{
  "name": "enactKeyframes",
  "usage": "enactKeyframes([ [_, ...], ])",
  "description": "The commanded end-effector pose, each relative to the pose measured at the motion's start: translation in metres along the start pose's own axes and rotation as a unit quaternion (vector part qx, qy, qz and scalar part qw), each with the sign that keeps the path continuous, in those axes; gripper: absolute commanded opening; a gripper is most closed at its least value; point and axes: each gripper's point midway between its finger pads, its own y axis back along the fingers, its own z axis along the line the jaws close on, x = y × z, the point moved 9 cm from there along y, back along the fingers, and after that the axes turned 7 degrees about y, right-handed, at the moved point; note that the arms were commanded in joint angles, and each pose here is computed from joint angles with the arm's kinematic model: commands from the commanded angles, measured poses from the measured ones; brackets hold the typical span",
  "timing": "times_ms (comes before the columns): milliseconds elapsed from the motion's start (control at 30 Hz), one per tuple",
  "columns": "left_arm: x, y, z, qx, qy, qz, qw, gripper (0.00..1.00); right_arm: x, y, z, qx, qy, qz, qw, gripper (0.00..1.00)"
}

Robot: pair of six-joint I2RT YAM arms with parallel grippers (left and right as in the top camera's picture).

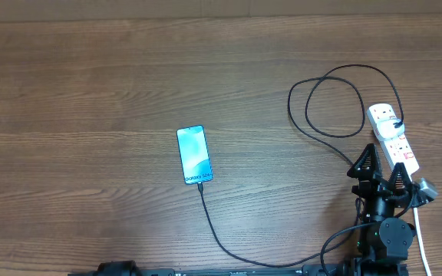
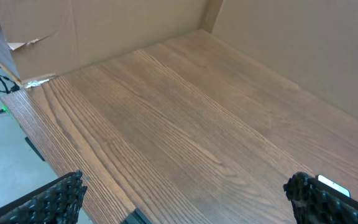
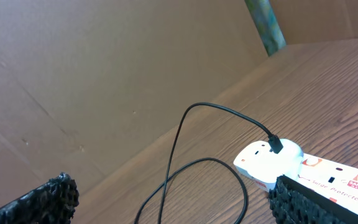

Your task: Plug charger to phone and switch on socket

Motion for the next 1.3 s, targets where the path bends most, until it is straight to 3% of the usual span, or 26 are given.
enactKeyframes([
  [0, 0.0, 0.001, 0.004, -0.016, -0.007, -0.015, 1.0, 1.0, 0.002, 0.0, -0.001, 0.002, 0.002, -0.001, 1.0, 1.0],
  [267, -0.015, -0.011, -0.021, 0.051, 0.112, -0.047, 0.991, 0.99, 0.002, 0.0, -0.001, 0.002, 0.002, -0.001, 1.0, 1.0],
  [567, 0.029, -0.104, -0.074, 0.099, 0.087, 0.028, 0.991, 0.99, 0.002, 0.0, -0.001, 0.002, 0.002, -0.001, 1.0, 1.0],
  [933, 0.093, -0.197, -0.126, 0.239, 0.051, 0.021, 0.969, 1.0, 0.002, 0.0, -0.001, 0.002, 0.001, -0.001, 1.0, 1.0],
  [1067, 0.117, -0.215, -0.128, 0.261, 0.043, 0.026, 0.964, 1.0, 0.002, 0.0, -0.001, 0.002, 0.002, -0.001, 1.0, 1.0],
  [1267, 0.131, -0.228, -0.131, 0.296, -0.004, -0.019, 0.955, 1.0, 0.002, 0.0, -0.001, 0.002, 0.002, -0.001, 1.0, 1.0],
])
